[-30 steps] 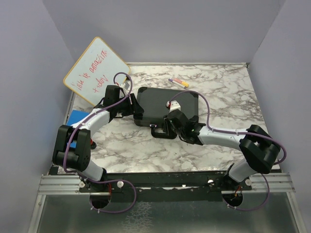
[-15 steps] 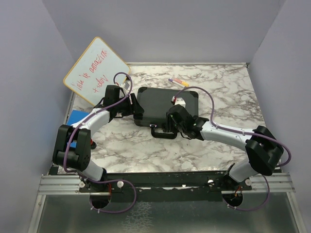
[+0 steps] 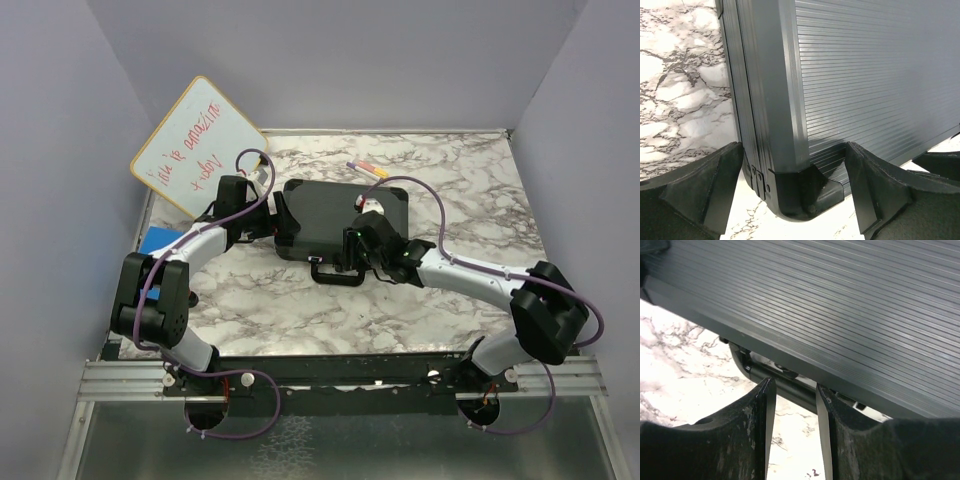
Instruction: Pack up texas hold em set
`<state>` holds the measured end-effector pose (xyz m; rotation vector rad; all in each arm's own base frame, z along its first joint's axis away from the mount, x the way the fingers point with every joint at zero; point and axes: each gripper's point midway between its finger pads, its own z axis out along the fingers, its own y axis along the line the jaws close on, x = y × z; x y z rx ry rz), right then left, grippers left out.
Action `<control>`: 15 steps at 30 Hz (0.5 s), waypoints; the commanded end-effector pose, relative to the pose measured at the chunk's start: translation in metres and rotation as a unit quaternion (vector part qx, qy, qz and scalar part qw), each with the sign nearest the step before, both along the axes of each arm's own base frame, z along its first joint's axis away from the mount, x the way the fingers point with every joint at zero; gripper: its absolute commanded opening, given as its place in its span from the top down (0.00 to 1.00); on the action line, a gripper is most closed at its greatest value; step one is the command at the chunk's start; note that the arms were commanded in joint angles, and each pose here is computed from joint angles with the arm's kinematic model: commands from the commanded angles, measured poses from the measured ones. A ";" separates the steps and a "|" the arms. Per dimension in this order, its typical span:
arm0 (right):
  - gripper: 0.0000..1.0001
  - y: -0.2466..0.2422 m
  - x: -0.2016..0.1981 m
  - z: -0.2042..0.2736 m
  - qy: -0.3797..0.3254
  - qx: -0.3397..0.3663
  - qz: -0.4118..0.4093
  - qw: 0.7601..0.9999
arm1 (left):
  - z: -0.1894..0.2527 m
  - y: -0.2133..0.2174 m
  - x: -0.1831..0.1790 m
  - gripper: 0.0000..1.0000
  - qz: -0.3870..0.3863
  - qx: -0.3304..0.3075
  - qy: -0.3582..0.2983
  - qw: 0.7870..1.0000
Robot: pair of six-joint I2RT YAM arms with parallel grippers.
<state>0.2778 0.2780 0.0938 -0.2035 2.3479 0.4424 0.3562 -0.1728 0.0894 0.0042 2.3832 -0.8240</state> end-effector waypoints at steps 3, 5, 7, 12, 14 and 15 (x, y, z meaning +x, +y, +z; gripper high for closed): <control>0.61 0.016 -0.001 -0.008 -0.006 0.023 0.059 0.998 | -0.075 0.014 -0.068 0.10 -0.037 0.057 0.137 0.988; 0.63 0.014 0.000 -0.016 -0.001 0.009 0.054 0.998 | -0.080 0.014 -0.072 0.10 -0.038 0.056 0.146 0.987; 0.64 0.012 0.002 -0.022 0.001 -0.001 0.054 0.999 | -0.085 0.015 -0.076 0.10 -0.037 0.058 0.157 0.985; 0.66 0.005 0.002 -0.036 0.006 -0.031 0.055 0.998 | -0.093 0.016 -0.080 0.14 -0.034 0.062 0.174 0.982; 0.66 0.001 0.003 -0.040 0.005 -0.041 0.049 0.998 | -0.094 0.016 -0.080 0.16 -0.034 0.062 0.178 0.982; 0.67 0.000 0.004 -0.042 0.004 -0.046 0.048 0.998 | -0.095 0.016 -0.081 0.18 -0.035 0.061 0.179 0.981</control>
